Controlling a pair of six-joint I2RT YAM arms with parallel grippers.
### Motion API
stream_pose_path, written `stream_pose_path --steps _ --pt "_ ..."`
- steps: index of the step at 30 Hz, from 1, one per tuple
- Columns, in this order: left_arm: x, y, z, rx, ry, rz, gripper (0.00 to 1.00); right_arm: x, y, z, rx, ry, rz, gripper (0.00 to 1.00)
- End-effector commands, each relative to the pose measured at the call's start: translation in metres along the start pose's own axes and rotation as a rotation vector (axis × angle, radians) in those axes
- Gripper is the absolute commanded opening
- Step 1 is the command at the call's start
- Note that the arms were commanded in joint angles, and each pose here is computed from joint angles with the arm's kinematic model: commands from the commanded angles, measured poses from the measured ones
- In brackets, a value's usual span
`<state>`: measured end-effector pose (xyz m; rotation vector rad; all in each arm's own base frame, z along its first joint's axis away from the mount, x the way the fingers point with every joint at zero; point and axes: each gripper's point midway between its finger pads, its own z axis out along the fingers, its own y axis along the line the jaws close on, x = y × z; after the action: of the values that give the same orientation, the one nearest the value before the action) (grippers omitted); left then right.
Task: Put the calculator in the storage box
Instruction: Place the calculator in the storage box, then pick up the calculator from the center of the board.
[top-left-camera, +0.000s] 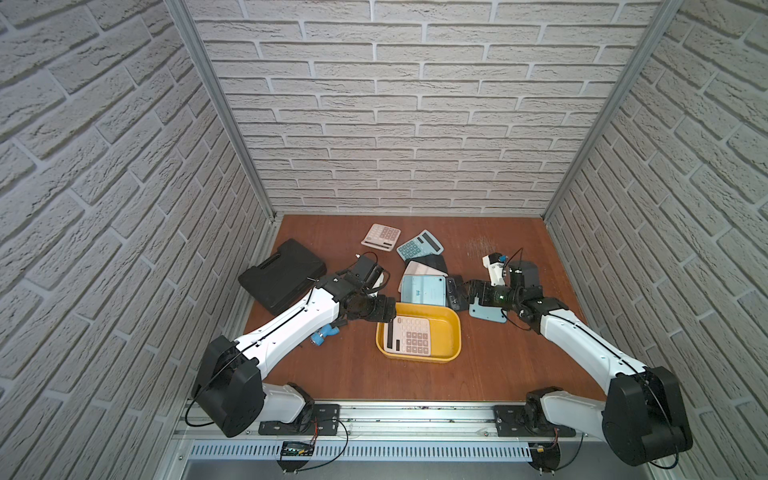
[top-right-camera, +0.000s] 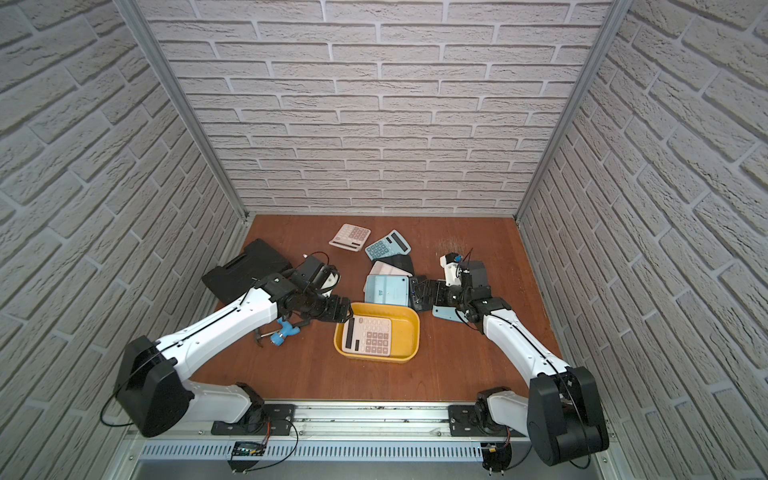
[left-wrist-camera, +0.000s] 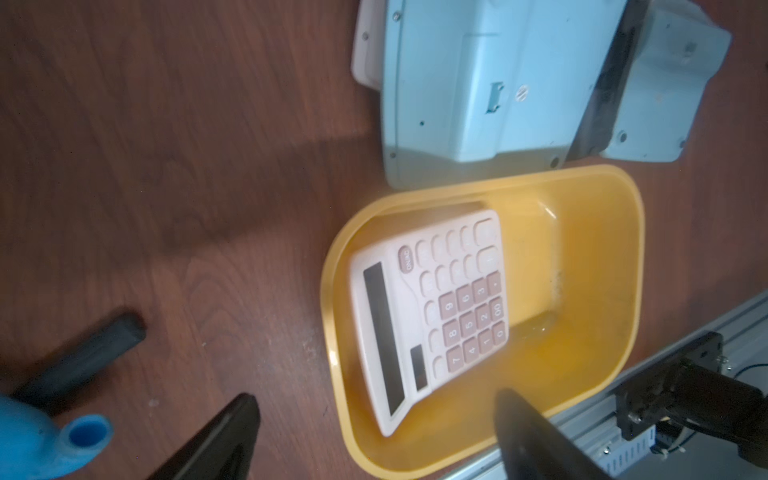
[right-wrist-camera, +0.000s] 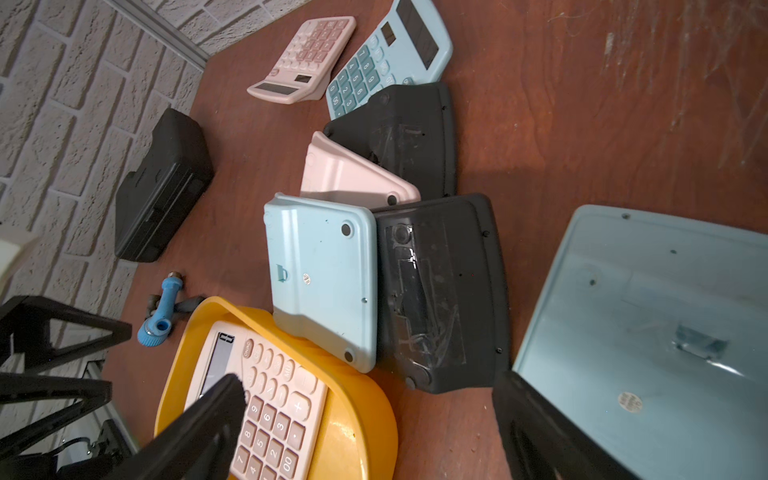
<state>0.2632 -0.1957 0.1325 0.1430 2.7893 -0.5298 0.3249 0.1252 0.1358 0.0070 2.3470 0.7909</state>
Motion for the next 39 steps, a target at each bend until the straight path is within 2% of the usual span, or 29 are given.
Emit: stream_pose_path --steps 1,10,21,26,32,39 --pt "-0.034 -0.021 0.004 0.066 -0.086 0.024 0.98 -0.001 0.021 0.006 -0.112 -0.001 -0.030 0.93" --pt "-0.082 -0.039 0.042 0.148 -0.126 -0.015 0.98 0.007 0.034 0.027 -0.167 0.079 -0.049 0.80" --pt "-0.101 -0.038 0.085 0.228 -0.119 -0.068 0.98 0.009 0.033 0.059 -0.188 0.151 -0.034 0.74" --pt "-0.099 -0.037 0.104 0.260 -0.093 -0.092 0.90 0.012 0.027 0.071 -0.178 0.178 -0.016 0.74" --pt "-0.098 -0.039 0.109 0.287 -0.096 -0.106 0.82 0.019 0.023 0.087 -0.185 0.214 0.009 0.73" --pt "-0.096 -0.040 0.115 0.308 -0.086 -0.113 0.73 0.020 0.034 0.100 -0.282 0.228 0.064 0.70"
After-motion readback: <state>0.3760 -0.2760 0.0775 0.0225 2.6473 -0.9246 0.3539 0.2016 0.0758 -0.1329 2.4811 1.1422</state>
